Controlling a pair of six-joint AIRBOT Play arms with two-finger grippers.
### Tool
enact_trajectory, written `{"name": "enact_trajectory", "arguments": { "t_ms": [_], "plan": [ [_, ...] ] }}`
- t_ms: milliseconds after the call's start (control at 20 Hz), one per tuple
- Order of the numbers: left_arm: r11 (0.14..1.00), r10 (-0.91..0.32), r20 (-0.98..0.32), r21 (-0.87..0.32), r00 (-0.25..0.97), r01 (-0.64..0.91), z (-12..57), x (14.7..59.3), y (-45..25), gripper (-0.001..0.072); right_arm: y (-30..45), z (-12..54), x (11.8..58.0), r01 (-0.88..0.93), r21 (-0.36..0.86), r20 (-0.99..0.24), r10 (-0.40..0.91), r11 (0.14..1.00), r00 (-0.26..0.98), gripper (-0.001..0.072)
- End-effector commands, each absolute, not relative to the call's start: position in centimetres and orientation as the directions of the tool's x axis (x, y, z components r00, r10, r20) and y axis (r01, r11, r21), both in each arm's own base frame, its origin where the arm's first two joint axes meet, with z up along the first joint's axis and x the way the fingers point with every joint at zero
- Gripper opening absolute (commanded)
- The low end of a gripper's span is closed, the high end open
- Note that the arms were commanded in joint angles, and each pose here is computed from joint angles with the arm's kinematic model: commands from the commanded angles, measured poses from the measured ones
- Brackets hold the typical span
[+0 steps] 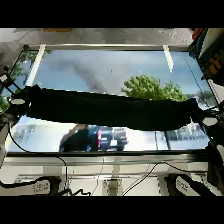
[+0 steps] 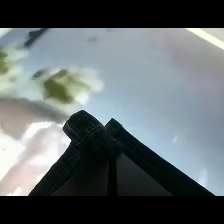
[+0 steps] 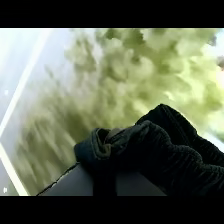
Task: Fold the clothes and pants, and hang the long-sleeved shirts on hangers.
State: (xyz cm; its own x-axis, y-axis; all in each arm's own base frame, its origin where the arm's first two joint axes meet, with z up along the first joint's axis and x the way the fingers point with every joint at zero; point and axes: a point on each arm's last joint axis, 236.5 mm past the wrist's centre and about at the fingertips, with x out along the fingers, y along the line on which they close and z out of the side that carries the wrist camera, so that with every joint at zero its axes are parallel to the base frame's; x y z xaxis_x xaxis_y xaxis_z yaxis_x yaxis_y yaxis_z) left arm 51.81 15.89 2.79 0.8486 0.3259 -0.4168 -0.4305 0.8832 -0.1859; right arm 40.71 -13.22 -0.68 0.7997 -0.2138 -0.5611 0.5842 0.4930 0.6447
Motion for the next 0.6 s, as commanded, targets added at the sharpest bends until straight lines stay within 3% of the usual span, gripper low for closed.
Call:
{"name": "enact_trajectory", "arguments": {
  "t_ms": [0,100,350,550],
  "plan": [
    [0.872,0.365,-0.409,-0.164,0.836,-0.461,2.3,52.0,16.6,0.0026,-14.2,-2.6,41.9,0.613,0.642,-0.543,-0.292,0.461,0.787,0.0039],
    [0.862,0.392,-0.394,-0.157,0.832,-0.481,2.7,51.9,17.2,0.0026,-14.6,-2.9,41.9,0.621,0.646,-0.541,-0.307,0.445,0.783,0.0039],
    [0.776,0.451,-0.361,-0.293,0.817,-0.558,3.4,51.8,18.7,0.0026,-15.3,-0.9,43.0,0.595,0.672,-0.496,-0.330,0.440,0.804,0.0039],
    [0.754,0.432,-0.386,-0.341,0.815,-0.562,1.7,52.6,18.0,0.0027,-15.8,1.1,44.3,0.567,0.688,-0.455,-0.339,0.454,0.823,0.0040]
  ]
}}
